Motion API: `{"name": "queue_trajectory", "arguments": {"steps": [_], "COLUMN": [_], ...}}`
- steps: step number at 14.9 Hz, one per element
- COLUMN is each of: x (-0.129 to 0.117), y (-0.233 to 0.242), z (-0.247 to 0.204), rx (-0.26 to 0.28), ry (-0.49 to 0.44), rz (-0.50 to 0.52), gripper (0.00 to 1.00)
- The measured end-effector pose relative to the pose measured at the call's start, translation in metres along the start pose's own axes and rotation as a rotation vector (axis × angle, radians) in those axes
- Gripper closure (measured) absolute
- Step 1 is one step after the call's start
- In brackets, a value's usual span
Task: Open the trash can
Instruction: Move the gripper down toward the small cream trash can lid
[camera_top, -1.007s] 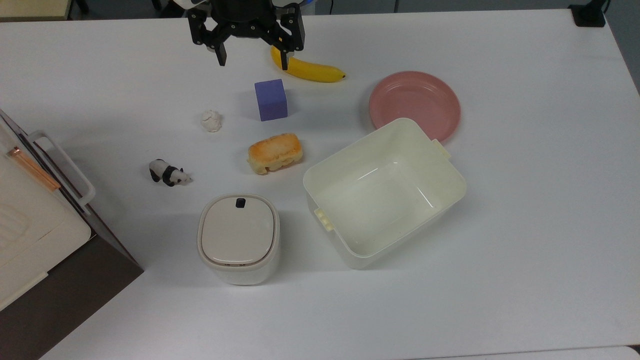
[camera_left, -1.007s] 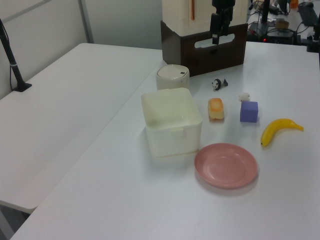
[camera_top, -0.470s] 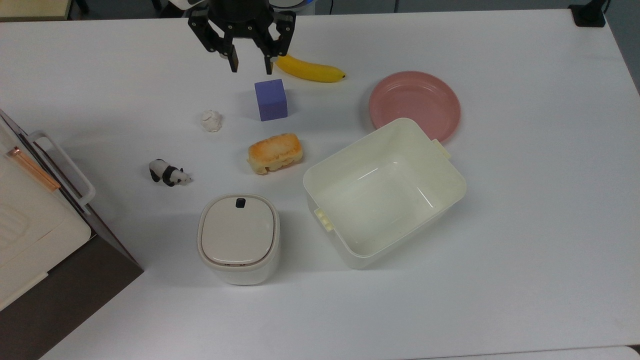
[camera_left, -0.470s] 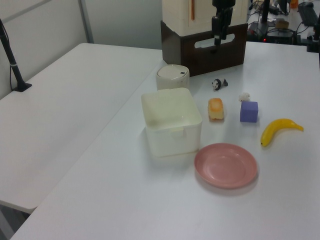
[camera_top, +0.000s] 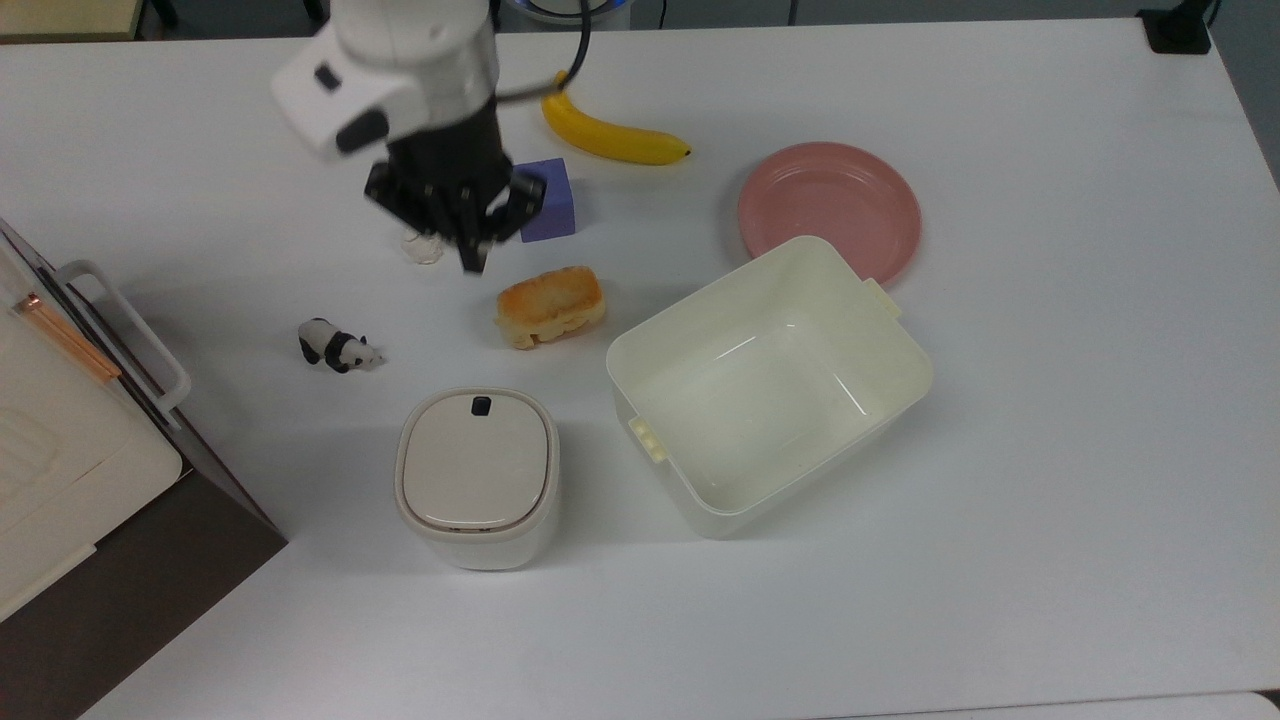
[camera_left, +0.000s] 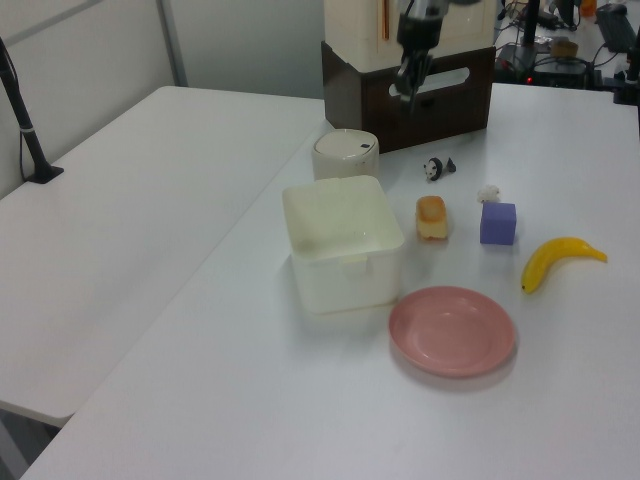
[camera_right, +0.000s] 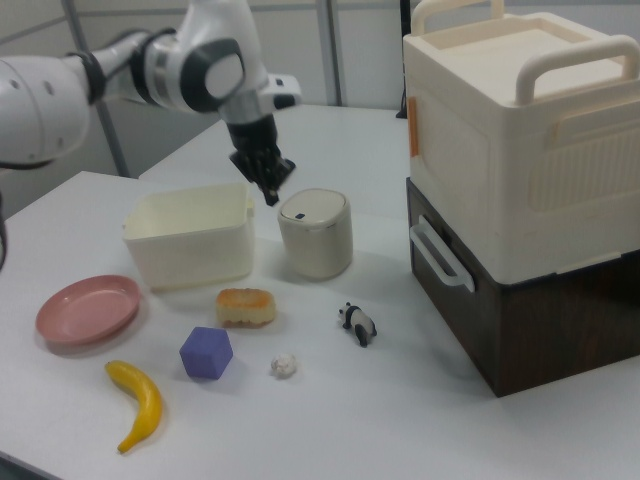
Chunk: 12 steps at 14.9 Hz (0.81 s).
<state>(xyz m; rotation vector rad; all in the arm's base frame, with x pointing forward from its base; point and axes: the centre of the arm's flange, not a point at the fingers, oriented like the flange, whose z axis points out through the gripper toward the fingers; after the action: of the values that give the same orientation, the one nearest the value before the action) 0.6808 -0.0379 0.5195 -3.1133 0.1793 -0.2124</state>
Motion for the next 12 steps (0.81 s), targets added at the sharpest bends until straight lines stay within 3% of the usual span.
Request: {"name": "queue_trajectory", "arguments": {"steps": [3,12], "x": [0.013,0.040], "y": [0.007,0.004], "z": [0.036,0.030], "rx": [-0.007,-0.001], "ry": [0.006,0.168], "rz": [0.007,-0.005], "gripper": [0.99,0.99]}}
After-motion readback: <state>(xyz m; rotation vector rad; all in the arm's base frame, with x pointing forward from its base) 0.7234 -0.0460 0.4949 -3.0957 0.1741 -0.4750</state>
